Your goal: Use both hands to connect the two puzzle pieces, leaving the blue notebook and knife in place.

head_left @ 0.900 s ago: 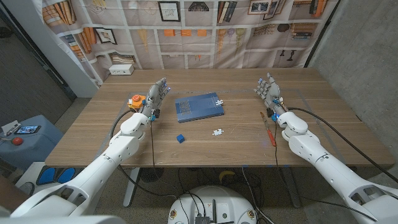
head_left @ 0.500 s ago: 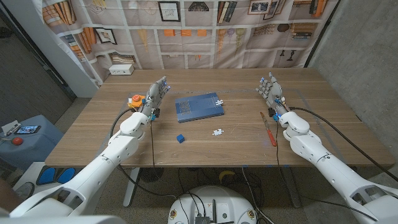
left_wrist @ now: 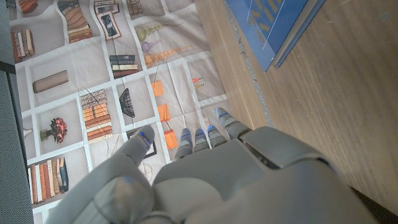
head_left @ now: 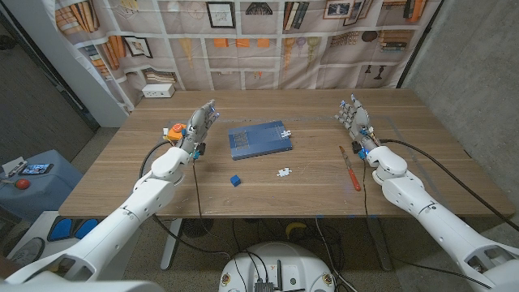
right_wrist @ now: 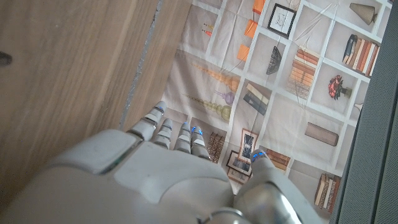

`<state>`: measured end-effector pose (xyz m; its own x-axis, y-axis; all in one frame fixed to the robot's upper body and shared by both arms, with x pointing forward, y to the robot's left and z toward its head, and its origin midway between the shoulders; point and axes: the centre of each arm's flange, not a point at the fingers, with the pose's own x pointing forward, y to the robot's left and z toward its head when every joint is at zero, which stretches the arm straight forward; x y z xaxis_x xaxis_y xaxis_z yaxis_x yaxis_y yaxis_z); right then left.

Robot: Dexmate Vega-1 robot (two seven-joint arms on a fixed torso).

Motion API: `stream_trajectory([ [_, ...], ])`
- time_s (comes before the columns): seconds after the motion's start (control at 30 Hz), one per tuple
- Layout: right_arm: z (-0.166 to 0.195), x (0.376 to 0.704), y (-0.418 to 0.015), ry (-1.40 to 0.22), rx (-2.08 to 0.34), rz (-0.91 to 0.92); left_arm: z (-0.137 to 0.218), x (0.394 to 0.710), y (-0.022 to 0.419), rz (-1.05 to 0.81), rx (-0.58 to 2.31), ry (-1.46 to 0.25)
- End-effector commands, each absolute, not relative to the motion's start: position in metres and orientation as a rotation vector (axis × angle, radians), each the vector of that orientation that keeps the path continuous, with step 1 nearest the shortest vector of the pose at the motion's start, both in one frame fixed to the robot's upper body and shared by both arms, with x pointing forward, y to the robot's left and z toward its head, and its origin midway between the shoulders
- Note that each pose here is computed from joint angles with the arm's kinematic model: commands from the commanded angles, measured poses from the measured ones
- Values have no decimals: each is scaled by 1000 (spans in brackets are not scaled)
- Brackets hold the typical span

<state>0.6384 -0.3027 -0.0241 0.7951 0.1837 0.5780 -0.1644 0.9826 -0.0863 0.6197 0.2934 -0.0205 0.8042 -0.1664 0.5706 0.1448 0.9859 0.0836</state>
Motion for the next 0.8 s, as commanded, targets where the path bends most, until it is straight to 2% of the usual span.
stream_trajectory([
  [0.03,-12,624,-301,-660,-175,183,-27,606,295,-147,55,-617],
  [0.8,24,606,-287,-723,-603,151,-41,596,289,-103,28,-625],
])
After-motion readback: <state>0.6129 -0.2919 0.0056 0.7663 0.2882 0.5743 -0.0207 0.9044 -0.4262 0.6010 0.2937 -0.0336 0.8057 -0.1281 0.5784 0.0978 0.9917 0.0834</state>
